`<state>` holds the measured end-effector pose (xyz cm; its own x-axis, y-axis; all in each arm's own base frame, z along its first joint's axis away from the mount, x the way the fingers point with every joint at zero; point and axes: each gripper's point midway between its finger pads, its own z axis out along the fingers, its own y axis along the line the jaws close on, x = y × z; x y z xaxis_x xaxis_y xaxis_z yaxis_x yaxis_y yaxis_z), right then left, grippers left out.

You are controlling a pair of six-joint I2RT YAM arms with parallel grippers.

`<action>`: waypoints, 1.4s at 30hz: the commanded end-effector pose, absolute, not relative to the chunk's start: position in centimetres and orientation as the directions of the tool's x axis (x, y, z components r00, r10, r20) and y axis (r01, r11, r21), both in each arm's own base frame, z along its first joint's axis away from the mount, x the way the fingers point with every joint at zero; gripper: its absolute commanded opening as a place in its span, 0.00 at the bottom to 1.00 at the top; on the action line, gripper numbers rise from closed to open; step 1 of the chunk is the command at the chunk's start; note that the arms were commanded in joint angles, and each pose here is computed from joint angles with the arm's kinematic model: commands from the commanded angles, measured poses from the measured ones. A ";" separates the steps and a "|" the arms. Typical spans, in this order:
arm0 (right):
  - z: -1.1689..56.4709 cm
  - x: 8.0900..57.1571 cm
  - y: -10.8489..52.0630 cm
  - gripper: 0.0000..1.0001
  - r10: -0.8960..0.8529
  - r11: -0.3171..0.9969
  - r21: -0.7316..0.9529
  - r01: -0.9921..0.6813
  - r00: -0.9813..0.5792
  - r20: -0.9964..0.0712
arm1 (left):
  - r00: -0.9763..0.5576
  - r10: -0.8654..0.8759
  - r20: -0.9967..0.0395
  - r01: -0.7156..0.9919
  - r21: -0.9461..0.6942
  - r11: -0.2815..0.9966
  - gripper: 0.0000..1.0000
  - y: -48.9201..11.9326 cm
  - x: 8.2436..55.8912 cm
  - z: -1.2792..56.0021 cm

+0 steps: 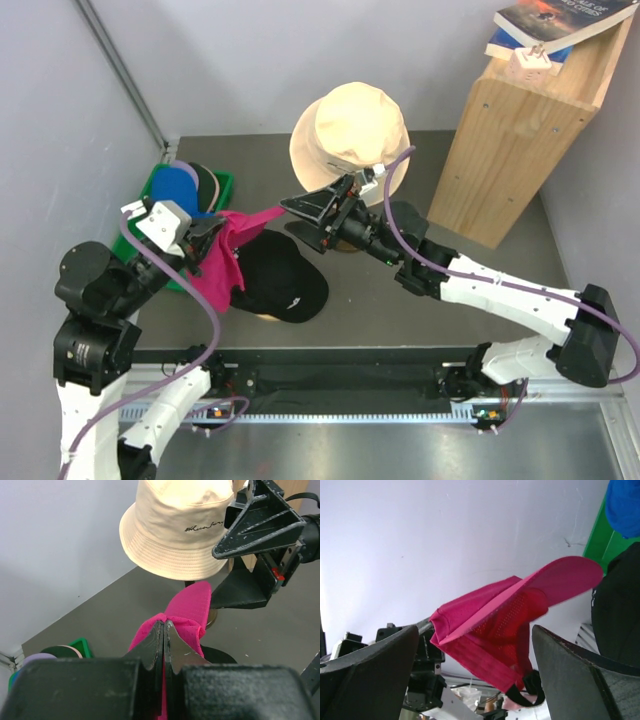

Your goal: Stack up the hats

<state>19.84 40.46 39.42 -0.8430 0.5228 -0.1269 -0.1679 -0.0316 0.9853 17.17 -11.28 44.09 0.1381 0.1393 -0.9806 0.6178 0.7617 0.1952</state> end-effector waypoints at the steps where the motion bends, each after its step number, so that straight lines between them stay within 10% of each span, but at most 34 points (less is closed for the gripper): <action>1: 41.6 19.3 40.5 0.95 0.521 -0.141 0.975 -0.170 -0.851 -0.073 | 0.189 0.126 -0.974 0.641 0.220 0.736 0.00 -11.7 15.9 45.1; 11: 40.8 19.0 42.5 0.93 0.466 -0.142 0.980 -0.140 -0.883 -0.059 | 0.208 0.088 -0.974 0.715 0.213 0.666 0.00 -13.0 14.0 46.1; 27: 40.3 18.8 41.8 0.00 0.469 -0.176 0.975 -0.136 -0.882 -0.038 | 0.206 0.127 -0.970 0.704 0.238 0.669 0.00 -12.6 13.7 46.6; 29: 41.0 18.6 41.2 0.00 0.477 -0.191 0.969 -0.154 -0.878 -0.045 | 0.194 0.134 -0.972 0.669 0.231 0.706 0.13 -11.8 14.0 46.6; 30: 40.9 18.5 41.1 0.00 0.481 -0.191 0.969 -0.157 -0.875 -0.046 | 0.185 0.138 -0.973 0.653 0.226 0.723 0.44 -11.5 14.1 46.6; 33: 41.3 18.5 40.1 0.00 0.514 -0.180 0.964 -0.197 -0.854 -0.078 | 0.148 0.129 -0.980 0.586 0.192 0.787 0.88 -10.0 14.5 47.2; 42: 42.6 18.1 37.7 0.00 0.615 -0.029 0.937 -0.349 -0.745 -0.259 | 0.005 0.039 -0.999 0.203 0.039 0.978 0.99 -4.2 19.6 50.2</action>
